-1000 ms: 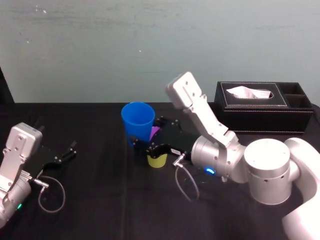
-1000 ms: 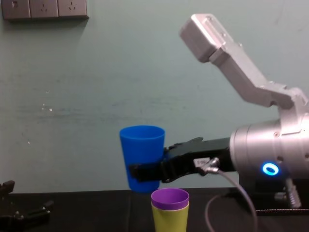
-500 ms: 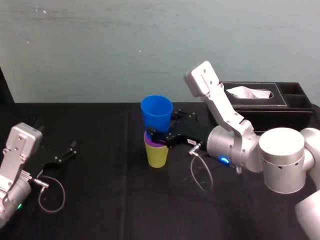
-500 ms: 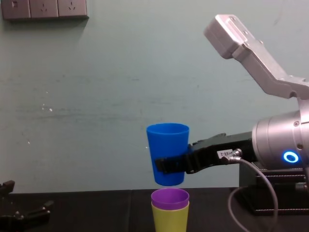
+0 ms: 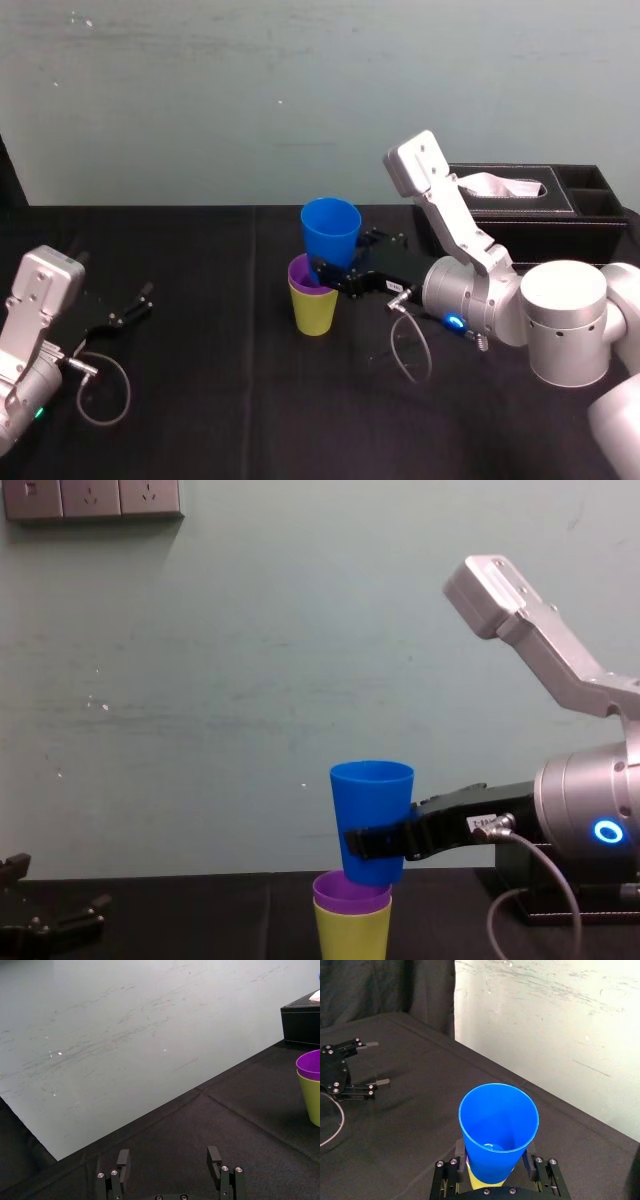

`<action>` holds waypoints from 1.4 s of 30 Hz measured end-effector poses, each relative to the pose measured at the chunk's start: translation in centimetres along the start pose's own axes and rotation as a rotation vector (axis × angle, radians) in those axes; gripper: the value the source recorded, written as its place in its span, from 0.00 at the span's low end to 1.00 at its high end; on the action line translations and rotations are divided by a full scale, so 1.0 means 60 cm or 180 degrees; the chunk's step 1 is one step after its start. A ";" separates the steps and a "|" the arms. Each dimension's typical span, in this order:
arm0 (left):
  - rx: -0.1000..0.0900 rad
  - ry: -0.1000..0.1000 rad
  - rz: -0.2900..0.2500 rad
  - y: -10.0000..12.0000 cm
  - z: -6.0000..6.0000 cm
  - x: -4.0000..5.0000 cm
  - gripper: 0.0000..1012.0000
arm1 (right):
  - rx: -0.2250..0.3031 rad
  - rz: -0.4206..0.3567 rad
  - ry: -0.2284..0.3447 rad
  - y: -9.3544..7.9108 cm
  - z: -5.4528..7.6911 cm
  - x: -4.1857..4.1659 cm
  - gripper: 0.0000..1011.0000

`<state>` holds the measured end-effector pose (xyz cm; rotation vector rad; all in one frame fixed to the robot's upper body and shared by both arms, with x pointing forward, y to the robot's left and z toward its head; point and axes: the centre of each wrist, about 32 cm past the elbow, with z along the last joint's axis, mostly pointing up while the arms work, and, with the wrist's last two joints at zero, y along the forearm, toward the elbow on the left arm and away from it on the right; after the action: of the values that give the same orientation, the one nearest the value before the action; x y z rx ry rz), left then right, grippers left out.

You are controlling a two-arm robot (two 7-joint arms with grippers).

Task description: Stack the three plastic cups sequentially using one hand.

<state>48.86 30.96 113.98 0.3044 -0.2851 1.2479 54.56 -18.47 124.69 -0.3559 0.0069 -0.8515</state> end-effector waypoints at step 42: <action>0.0000 0.0000 0.0000 0.000 0.000 0.000 0.99 | 0.0063 0.0016 -0.0018 0.037 -0.021 -0.004 0.68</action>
<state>48.86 30.97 113.98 0.3044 -0.2850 1.2479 55.83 -17.34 122.78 -0.3396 -0.0057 -0.8451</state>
